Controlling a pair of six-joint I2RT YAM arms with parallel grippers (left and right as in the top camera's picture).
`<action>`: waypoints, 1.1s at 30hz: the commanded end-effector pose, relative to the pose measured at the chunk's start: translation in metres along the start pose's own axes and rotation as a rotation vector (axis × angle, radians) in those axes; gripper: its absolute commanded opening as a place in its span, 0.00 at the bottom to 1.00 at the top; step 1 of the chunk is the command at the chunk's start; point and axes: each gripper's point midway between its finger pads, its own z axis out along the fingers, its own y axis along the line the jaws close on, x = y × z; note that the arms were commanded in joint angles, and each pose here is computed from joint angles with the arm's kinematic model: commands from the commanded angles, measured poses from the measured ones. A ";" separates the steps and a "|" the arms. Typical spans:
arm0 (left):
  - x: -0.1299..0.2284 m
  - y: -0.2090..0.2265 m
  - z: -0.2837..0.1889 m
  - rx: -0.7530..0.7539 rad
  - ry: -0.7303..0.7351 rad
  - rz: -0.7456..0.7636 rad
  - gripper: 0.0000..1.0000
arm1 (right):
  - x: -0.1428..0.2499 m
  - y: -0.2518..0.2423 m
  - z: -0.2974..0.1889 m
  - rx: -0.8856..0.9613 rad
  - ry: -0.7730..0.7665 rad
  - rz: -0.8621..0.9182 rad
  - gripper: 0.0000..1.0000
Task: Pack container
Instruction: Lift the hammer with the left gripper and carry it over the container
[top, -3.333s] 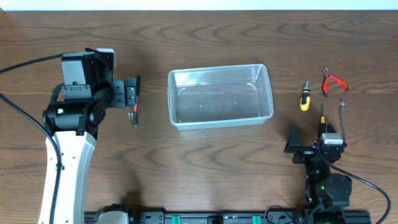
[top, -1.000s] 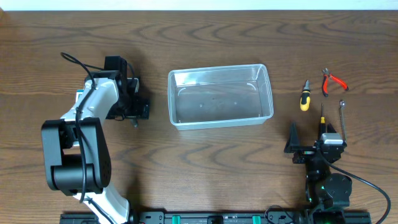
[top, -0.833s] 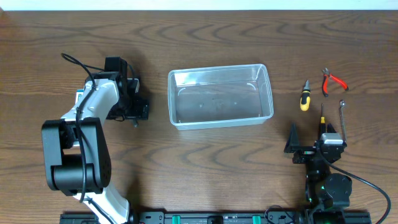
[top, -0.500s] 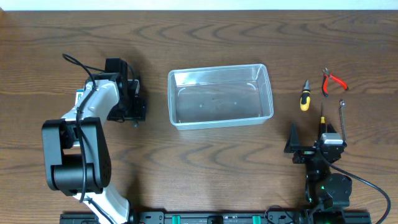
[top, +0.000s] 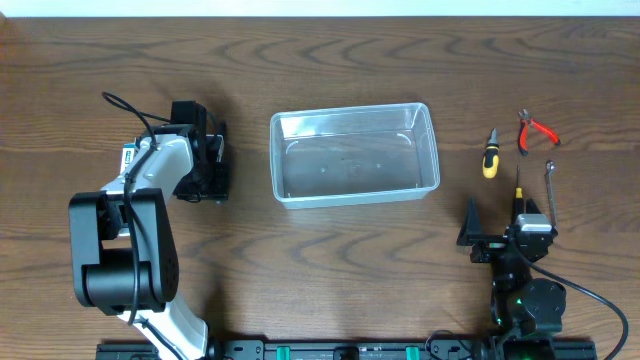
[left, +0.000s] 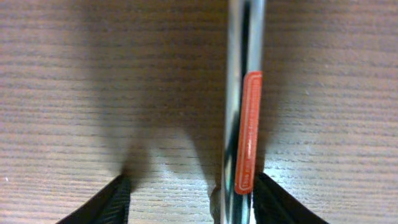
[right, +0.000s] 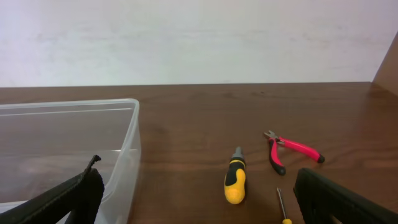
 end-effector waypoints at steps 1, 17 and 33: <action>0.009 -0.003 0.007 0.017 0.027 -0.003 0.46 | 0.000 -0.004 0.000 0.018 -0.002 0.003 0.99; 0.000 -0.015 0.006 0.079 -0.008 -0.038 0.08 | 0.000 -0.004 0.000 0.018 -0.002 0.003 0.99; -0.028 -0.008 -0.029 0.046 -0.074 -0.036 0.06 | 0.000 -0.004 0.000 0.018 -0.002 0.003 0.99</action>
